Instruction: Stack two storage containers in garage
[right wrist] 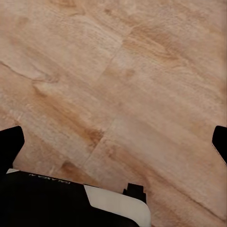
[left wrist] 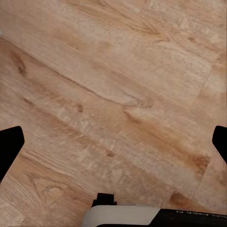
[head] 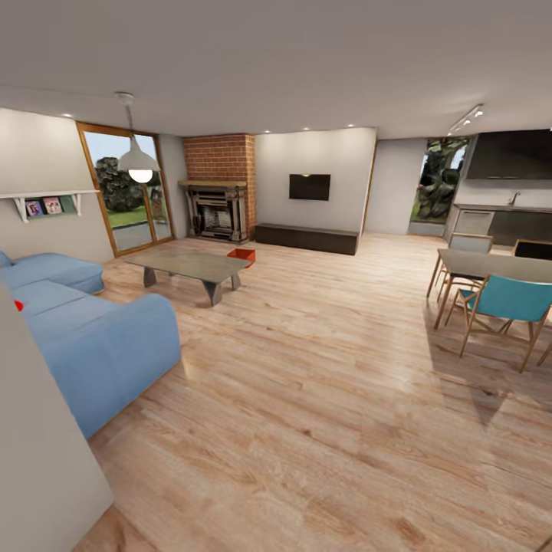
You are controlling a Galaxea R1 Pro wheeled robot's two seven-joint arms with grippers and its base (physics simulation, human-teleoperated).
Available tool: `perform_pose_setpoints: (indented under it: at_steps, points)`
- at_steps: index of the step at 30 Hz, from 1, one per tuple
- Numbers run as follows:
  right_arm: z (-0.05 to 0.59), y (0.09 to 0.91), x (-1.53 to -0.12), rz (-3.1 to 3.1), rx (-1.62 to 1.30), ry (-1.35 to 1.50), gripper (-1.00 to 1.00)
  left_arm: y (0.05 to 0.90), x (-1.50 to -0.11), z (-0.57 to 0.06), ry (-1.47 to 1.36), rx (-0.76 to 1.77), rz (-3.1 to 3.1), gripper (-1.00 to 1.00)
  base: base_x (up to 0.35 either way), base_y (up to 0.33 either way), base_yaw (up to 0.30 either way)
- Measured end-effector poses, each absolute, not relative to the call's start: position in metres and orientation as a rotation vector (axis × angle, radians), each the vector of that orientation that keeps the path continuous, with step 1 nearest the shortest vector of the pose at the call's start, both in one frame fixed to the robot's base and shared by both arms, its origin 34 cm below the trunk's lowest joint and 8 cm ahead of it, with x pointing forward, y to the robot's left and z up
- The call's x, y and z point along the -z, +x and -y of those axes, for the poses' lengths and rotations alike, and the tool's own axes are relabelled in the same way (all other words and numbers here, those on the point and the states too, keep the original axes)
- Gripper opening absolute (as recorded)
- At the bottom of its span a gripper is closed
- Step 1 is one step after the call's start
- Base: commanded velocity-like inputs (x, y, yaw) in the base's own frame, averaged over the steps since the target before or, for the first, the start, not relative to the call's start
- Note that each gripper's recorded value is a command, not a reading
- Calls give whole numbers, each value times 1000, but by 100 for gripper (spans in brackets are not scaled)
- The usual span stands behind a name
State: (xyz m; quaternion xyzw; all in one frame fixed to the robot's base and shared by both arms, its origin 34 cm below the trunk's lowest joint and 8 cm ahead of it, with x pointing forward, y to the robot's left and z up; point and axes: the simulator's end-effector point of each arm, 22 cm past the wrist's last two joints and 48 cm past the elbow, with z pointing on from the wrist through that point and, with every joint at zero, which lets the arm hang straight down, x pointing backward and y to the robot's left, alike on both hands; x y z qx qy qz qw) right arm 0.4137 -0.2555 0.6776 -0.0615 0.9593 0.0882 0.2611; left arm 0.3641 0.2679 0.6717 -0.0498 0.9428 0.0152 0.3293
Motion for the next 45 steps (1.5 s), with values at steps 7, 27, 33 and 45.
perform_pose_setpoints:
  at_steps: [7, 27, 33, 45]
  points:
    - [255, 414, -678, -2597, -239, -166, 100, 364, -672, -268, -130, -40, -2467, 100, 322, -103, 0]
    - [255, 414, -678, -2597, -239, -166, 100, 364, -672, -268, -131, -42, -2466, 100, 316, -168, 0]
    - [255, 414, -678, -2597, -239, -167, 100, 364, -671, -268, -131, -42, -2468, 100, 313, -181, 0]
    - [255, 414, -678, -2597, -239, -166, 100, 364, -672, -268, -131, -42, -2467, 100, 313, -181, 0]
